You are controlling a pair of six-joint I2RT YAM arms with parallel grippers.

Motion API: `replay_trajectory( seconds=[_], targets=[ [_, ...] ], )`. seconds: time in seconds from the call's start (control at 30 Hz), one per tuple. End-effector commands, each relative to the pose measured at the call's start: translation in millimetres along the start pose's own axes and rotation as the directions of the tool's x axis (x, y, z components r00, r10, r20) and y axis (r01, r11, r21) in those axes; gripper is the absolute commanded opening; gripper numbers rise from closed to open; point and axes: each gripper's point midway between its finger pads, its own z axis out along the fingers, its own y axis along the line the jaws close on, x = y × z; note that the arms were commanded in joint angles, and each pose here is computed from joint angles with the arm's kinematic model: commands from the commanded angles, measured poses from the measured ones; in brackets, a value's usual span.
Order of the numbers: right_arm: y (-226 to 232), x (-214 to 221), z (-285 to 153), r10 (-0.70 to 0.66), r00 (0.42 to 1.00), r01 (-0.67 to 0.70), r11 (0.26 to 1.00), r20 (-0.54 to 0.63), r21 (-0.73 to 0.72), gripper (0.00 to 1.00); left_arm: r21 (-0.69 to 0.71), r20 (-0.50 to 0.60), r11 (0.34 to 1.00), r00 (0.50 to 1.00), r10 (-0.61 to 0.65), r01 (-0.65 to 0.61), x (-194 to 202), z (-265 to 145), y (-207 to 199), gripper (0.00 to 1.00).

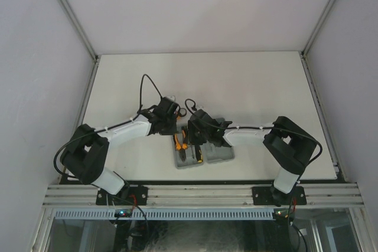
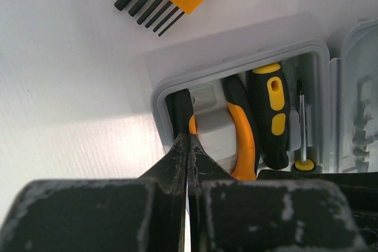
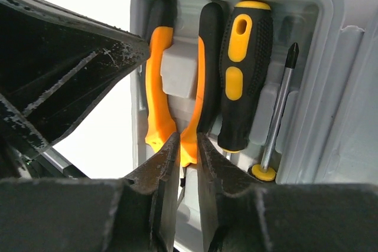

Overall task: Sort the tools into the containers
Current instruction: Place the pliers in the storage box.

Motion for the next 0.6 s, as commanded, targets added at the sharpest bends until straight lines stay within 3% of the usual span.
replay_trajectory(
  seconds=[0.0,0.57],
  targets=[
    [14,-15,4,0.01,0.999,-0.009,0.999,0.033,-0.038,0.16,0.046,0.045,0.999,0.999,0.008,-0.01,-23,-2,-15,0.0],
    [-39,16,21,-0.008,1.0,0.013,0.977,-0.023,0.211,0.12,-0.064,-0.107,0.998,0.994,0.021,-0.028,11,19,6,0.0]
  ],
)
